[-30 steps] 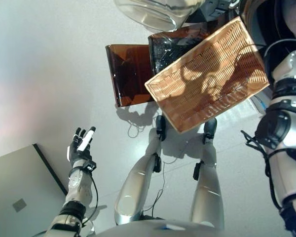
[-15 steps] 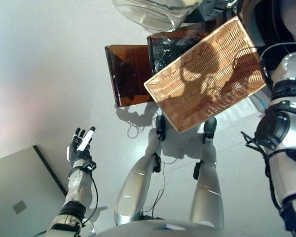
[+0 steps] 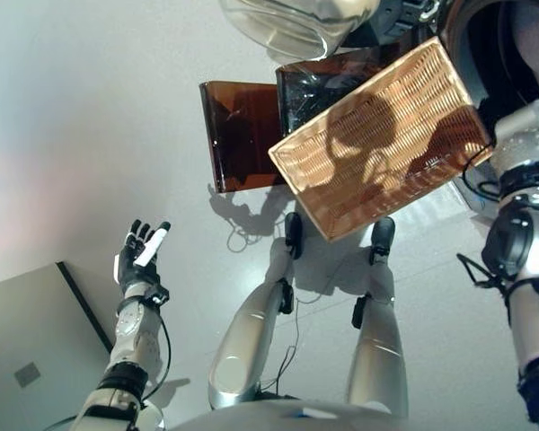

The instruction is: Pick up the clothes and place them into the washing machine

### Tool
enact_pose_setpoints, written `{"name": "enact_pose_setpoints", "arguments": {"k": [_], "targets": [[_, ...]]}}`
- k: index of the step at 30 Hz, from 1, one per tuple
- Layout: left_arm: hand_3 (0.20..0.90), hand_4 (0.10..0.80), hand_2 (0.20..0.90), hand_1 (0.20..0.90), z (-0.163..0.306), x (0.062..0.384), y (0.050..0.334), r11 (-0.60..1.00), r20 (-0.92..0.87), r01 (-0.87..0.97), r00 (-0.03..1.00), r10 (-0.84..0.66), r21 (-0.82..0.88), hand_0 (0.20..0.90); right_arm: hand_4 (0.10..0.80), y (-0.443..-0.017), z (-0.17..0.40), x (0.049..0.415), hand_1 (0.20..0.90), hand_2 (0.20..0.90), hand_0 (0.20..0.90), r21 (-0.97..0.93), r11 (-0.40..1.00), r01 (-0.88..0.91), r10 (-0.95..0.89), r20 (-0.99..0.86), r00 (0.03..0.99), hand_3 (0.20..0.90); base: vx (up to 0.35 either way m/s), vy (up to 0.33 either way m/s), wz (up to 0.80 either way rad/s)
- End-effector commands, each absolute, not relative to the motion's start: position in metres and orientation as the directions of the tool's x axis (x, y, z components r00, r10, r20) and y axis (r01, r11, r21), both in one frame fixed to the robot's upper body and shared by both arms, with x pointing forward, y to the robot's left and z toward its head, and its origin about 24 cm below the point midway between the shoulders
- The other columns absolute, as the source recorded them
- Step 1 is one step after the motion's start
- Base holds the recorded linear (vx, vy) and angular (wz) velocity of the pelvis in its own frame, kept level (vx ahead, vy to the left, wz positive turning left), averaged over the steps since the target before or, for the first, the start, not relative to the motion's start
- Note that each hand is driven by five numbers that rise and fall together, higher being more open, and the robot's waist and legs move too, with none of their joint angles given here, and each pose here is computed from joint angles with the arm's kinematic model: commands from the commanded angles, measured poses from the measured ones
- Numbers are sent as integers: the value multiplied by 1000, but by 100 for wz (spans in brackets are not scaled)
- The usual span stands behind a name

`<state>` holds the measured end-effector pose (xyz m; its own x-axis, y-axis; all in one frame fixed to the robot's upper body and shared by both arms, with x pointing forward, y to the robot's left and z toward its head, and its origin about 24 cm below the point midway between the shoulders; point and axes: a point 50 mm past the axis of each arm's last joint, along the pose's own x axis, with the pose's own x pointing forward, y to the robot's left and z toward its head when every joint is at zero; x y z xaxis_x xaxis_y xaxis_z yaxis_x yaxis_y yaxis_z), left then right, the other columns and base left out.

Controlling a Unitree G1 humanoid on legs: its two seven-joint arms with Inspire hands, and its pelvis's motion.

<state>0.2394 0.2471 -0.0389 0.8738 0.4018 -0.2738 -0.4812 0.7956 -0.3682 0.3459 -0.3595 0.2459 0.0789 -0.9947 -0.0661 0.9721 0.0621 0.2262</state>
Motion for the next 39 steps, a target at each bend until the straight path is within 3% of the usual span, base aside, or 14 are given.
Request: {"name": "enact_pose_setpoints", "arguments": {"k": [1,5,18,22,23,32,39], "targets": [[900,800,900,900,-40,215,279,793,-230,-548,835,500,-267,900,800,-411,277,291,900,900,900,1,-237,972,-855,474,-209,900,12,4,9],[900,800,900,900,-44,213,278,788,-237,-555,830,505,-265,900,800,-407,258,294,900,900,900,-96,-261,961,-825,539,-171,900,6,-6,8],[900,800,900,900,-48,208,279,797,-229,-554,831,508,-242,900,800,-378,207,311,900,900,900,-328,-198,923,-700,707,101,900,1,0,0],[900,800,900,900,-49,206,280,798,-233,-555,829,508,-235,900,800,-371,187,314,900,900,900,-395,-173,902,-695,698,173,900,0,0,0],[900,800,900,900,-51,205,280,795,-243,-561,824,511,-230,900,800,-366,177,315,900,900,900,-439,-156,885,-671,705,232,900,0,0,0],[900,800,900,900,-57,200,285,777,-266,-593,800,538,-211,900,800,-338,125,320,900,900,900,-593,14,805,-630,620,467,900,3,-1,-2],[900,800,900,900,-61,197,285,772,-285,-607,786,549,-188,900,800,-326,86,314,900,900,900,-684,87,724,-632,524,571,900,0,0,0]]}}
